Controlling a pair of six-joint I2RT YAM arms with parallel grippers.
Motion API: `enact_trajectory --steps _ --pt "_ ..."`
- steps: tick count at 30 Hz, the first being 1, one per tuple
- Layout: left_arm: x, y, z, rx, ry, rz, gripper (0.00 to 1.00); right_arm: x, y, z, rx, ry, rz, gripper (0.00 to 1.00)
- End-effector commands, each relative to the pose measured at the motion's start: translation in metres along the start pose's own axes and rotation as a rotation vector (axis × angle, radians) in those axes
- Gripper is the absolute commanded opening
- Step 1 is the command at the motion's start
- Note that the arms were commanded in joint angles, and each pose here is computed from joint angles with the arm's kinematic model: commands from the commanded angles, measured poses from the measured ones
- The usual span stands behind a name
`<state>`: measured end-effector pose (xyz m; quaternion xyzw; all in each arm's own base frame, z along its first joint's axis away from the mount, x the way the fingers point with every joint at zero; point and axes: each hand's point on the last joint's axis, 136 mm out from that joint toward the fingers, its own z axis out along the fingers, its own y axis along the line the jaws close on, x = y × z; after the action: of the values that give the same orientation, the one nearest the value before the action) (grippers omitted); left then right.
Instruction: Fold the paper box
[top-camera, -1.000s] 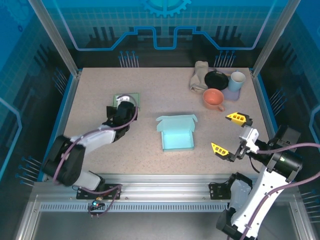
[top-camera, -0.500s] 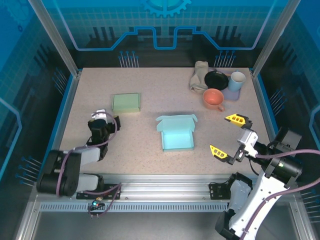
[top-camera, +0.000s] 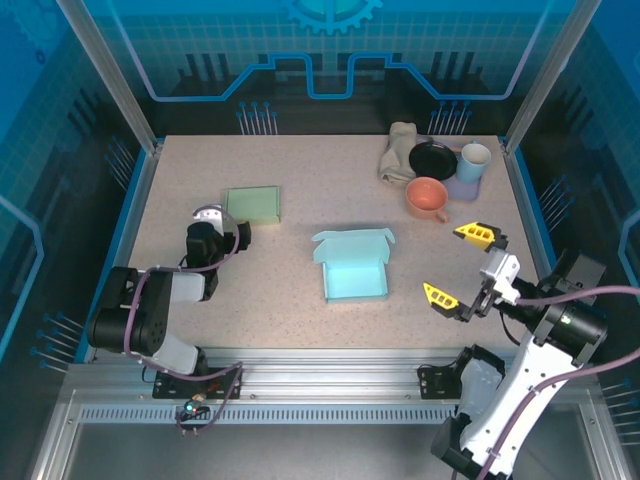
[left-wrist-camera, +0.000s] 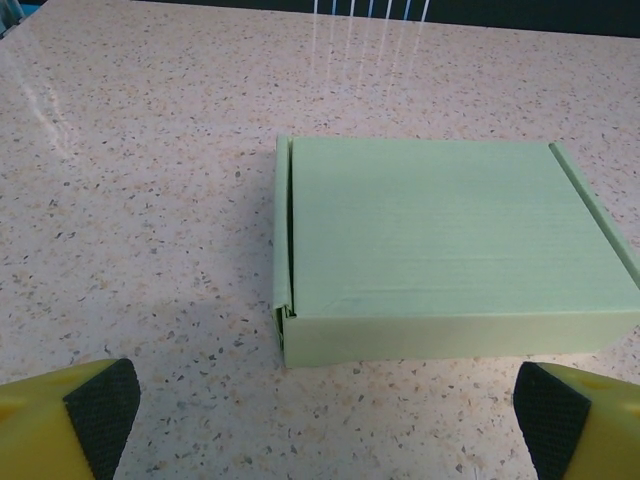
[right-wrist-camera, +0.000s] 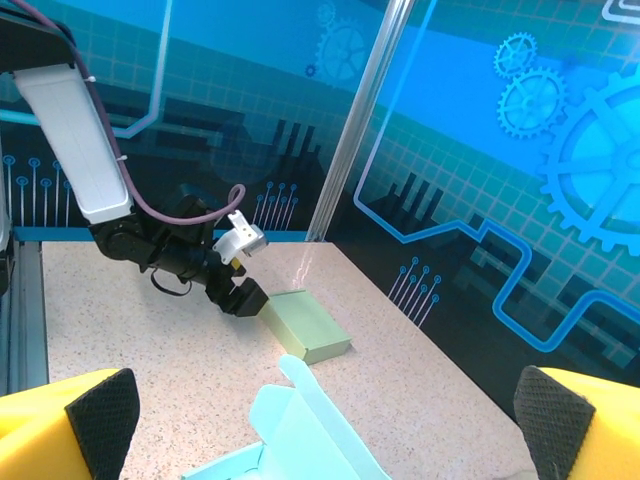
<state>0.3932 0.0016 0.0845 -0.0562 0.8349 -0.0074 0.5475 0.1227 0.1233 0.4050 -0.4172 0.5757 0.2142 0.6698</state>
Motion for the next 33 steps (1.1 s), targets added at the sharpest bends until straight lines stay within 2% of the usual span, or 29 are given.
enact_trajectory --steps 1,13,17,19,22,25,26,28,33 --pt "-0.006 -0.002 0.0 0.021 -0.013 0.007 0.99 -0.028 -0.002 -0.004 0.005 -0.201 0.226 1.0" --pt "-0.006 -0.002 0.0 0.021 -0.012 0.007 0.99 0.0 -0.02 -0.002 -0.009 -0.207 0.322 1.0" --pt "-0.007 -0.002 0.0 0.022 -0.013 0.006 0.99 0.018 -0.026 0.003 -0.082 -0.217 0.348 1.0" --pt "-0.006 -0.002 0.0 0.022 -0.012 0.007 0.99 0.021 -0.012 0.005 -0.166 -0.226 0.237 1.0" --pt "-0.007 -0.002 0.0 0.022 -0.013 0.006 0.99 0.023 0.012 0.002 -0.174 -0.23 0.031 1.0" --pt "-0.006 -0.002 0.0 0.022 -0.011 0.007 0.99 0.037 -0.01 0.001 -0.108 -0.211 0.065 1.0" --pt "-0.005 -0.002 0.0 0.023 -0.009 0.008 0.99 0.043 -0.013 0.0 -0.086 -0.207 0.027 1.0" --pt "-0.006 -0.002 0.0 0.023 -0.01 0.008 0.99 0.065 -0.01 -0.001 -0.066 -0.202 -0.045 1.0" --pt "-0.006 -0.002 0.0 0.022 -0.011 0.007 0.99 0.088 -0.001 0.001 -0.063 -0.197 -0.103 1.0"
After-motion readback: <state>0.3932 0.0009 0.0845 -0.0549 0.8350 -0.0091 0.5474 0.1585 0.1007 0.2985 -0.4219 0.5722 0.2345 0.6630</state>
